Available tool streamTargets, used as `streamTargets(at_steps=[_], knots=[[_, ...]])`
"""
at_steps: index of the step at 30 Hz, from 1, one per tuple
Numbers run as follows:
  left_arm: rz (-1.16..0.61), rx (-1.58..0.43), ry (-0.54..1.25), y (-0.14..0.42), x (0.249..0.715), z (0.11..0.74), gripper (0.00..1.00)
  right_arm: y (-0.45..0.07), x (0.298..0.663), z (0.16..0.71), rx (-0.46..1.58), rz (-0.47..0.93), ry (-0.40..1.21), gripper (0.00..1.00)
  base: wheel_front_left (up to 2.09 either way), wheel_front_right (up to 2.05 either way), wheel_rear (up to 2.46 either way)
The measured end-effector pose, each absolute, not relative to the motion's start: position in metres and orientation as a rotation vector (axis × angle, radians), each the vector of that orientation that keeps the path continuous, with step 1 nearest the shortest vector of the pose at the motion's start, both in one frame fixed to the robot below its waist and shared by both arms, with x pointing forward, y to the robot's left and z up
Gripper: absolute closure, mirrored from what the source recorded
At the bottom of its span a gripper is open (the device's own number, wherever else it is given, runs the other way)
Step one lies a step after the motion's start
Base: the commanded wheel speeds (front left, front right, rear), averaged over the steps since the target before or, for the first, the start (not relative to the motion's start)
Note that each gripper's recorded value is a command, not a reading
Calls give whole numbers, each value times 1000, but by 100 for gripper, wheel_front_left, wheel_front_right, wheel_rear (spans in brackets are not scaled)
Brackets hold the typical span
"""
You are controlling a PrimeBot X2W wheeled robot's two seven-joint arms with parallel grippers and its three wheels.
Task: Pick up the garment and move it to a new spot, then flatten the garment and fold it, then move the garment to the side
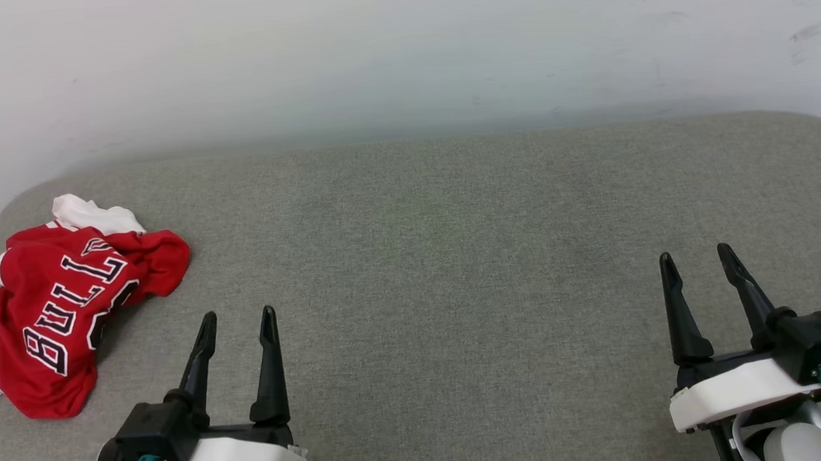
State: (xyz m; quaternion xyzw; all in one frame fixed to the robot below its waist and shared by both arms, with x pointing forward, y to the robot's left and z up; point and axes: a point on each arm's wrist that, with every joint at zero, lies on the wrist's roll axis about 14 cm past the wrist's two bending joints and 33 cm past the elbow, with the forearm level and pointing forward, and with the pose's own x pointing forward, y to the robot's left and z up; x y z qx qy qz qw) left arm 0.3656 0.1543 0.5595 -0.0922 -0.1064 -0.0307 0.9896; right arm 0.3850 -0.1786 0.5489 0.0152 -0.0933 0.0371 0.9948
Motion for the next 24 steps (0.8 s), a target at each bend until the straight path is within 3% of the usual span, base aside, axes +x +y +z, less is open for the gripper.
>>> streamTargets(at_steps=[24], knots=[[-127,-143,-163,152,360,532,0,-176,383,543,-22,86,-188,0,0,0,0]])
